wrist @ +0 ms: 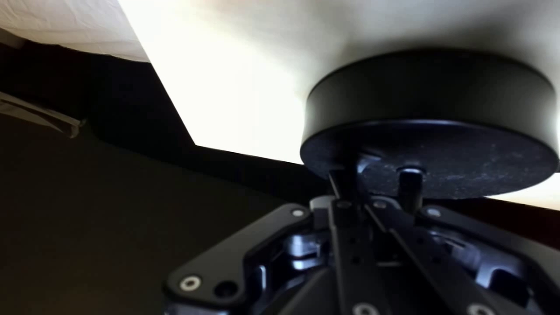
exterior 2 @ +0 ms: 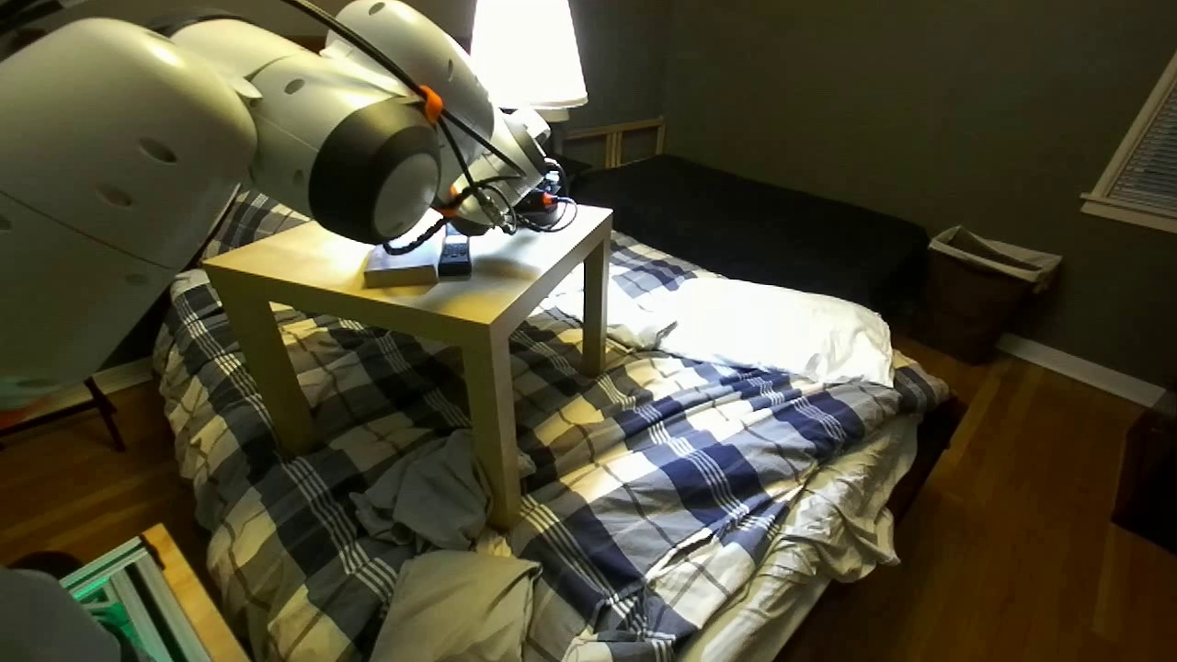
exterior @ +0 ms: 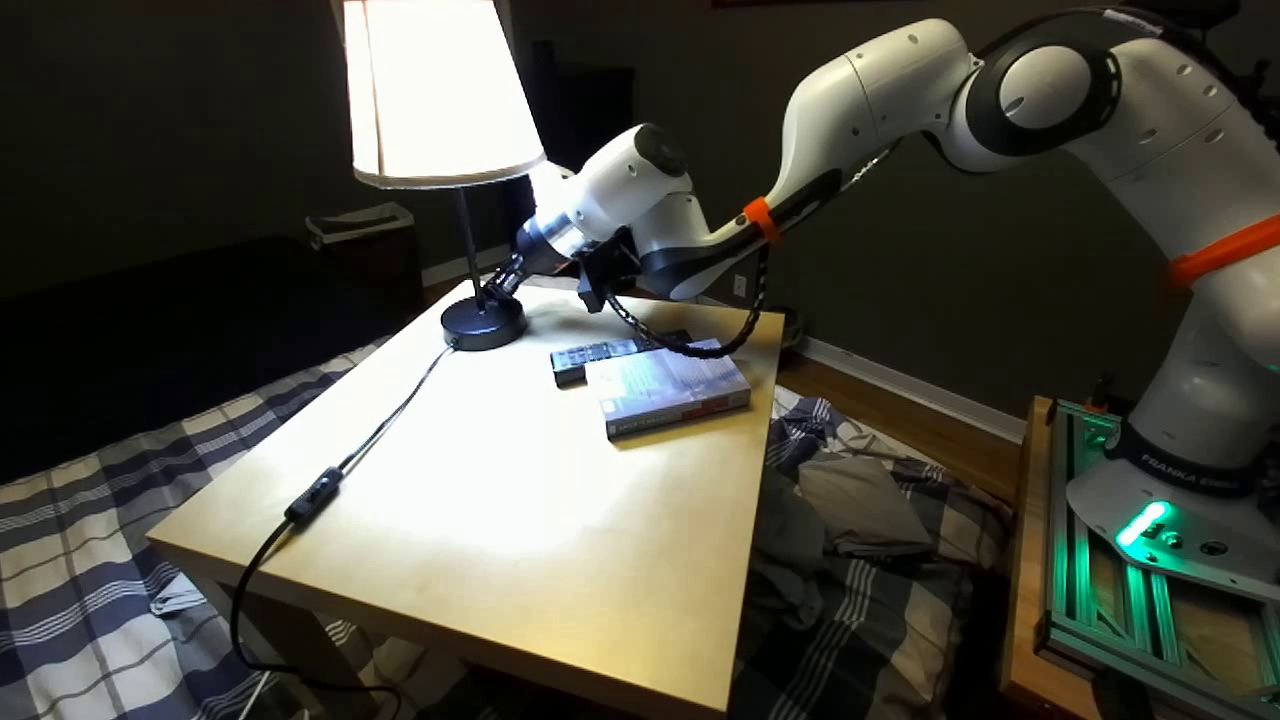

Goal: Turn of the lamp by pressing on the button on its base

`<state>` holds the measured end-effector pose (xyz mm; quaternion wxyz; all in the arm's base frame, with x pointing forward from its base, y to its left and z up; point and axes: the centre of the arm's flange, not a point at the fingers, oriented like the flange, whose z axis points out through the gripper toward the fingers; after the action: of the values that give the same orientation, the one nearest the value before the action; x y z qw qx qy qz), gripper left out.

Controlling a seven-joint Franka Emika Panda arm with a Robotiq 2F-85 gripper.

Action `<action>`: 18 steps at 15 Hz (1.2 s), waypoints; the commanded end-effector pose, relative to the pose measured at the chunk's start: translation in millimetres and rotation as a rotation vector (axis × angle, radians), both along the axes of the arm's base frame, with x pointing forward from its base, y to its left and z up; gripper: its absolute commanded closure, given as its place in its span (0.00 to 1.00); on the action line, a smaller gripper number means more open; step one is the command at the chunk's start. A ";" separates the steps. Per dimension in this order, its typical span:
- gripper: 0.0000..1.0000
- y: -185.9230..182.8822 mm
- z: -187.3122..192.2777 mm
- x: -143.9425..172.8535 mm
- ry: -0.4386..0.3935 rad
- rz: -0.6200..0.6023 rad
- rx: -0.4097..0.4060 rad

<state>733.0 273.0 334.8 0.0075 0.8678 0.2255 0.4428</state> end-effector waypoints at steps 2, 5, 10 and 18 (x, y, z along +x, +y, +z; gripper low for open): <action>1.00 6.7 -43.5 -9.8 0.117 0.008 -0.026; 1.00 4.6 -47.7 -10.3 0.129 -0.001 -0.024; 1.00 -3.6 -62.7 -11.6 0.157 -0.026 -0.028; 1.00 -6.5 -27.4 -0.2 0.076 -0.052 0.072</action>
<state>734.1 271.5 333.3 -0.0012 0.8749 0.2107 0.4360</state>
